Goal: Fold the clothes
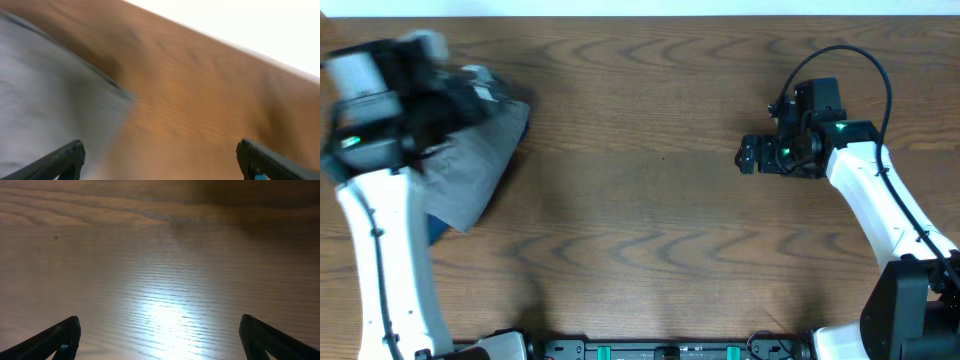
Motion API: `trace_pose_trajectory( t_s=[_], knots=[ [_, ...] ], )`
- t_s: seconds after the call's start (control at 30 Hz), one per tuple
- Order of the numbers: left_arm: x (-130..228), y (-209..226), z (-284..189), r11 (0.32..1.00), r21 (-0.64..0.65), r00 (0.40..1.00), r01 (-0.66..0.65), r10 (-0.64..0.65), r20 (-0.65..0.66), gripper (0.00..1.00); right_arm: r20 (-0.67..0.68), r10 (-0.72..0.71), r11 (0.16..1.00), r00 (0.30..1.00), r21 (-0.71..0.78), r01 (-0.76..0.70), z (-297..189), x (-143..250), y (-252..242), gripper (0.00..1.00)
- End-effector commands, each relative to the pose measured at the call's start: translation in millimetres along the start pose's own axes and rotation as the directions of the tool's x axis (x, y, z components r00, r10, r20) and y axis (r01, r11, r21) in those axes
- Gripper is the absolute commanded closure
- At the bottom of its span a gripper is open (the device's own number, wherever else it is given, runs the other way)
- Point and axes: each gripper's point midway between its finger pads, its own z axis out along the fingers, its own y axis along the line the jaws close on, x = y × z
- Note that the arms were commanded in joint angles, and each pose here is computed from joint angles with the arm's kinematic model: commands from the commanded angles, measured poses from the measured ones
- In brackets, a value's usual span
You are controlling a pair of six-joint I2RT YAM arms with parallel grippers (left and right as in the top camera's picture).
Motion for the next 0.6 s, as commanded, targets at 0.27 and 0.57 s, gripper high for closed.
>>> trace_pose_trajectory(
  t_s=[0.27, 0.57],
  knots=[
    [154, 5, -19, 0.956, -0.228, 0.795, -0.183, 0.008, -0.606, 0.02, -0.096, 0.252, 0.958, 0.963, 0.163, -0.235, -70, 29, -76, 0.01],
    [165, 0, -56, 0.961, -0.195, 0.901, -0.197, 0.099, -0.422, 0.02, 0.122, 0.195, 0.968, 0.973, 0.138, -0.211, -117, 52, -64, 0.01]
  ],
)
